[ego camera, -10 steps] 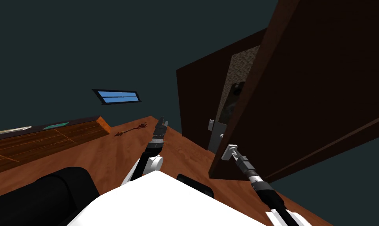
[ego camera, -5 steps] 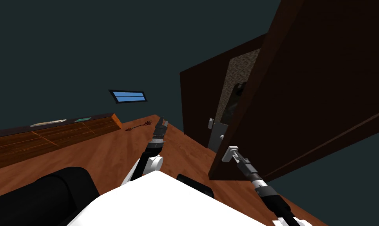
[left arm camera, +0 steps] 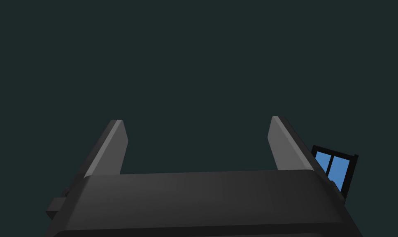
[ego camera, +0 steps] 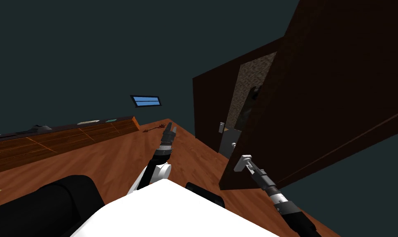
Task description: Pull the door open
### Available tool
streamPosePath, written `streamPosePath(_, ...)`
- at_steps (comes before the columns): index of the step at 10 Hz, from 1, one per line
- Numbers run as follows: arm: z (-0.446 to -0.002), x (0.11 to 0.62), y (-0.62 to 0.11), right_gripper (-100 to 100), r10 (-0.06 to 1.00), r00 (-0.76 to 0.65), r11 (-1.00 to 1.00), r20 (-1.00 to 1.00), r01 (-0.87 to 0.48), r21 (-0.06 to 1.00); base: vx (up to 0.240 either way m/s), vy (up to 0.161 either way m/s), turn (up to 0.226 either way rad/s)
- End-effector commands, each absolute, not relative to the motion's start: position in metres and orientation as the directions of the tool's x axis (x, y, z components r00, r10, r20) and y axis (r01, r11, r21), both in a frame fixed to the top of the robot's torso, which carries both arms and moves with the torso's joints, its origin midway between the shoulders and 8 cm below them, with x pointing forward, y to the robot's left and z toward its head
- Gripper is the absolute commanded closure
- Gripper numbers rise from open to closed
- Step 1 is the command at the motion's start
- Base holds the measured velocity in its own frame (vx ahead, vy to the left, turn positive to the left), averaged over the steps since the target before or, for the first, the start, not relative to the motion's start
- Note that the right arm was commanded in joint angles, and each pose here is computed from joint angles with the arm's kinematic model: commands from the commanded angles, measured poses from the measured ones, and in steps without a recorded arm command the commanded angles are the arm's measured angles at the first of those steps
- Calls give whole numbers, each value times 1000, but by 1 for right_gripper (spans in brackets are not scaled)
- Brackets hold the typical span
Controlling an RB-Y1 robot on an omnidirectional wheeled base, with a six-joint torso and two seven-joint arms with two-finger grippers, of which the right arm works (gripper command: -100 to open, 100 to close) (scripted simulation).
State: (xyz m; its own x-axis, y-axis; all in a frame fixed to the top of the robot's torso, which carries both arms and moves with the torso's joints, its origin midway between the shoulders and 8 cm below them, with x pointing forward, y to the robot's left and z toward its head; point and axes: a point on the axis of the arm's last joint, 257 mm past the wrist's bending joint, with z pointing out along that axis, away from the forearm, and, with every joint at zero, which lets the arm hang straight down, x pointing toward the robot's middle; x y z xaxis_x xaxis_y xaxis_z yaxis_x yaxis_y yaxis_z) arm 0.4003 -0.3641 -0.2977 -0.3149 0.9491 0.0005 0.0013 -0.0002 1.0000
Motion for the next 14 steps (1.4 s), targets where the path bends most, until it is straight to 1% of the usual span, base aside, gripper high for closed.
streamPosePath(1,-297,396,-368,100,946,-324,0,0,0,1000,-169,-106,85)
streamPosePath(3,-296,392,-370,100,941,-337,0,0,0,1000,-161,-96,113)
streamPosePath(5,-301,387,-369,100,939,-344,0,3,9,1000,-91,-64,74)
streamPosePath(9,-299,379,-373,100,929,-371,0,1,4,1000,-211,-139,173)
streamPosePath(14,-296,370,-378,100,917,-399,0,0,0,1000,-188,-124,124)
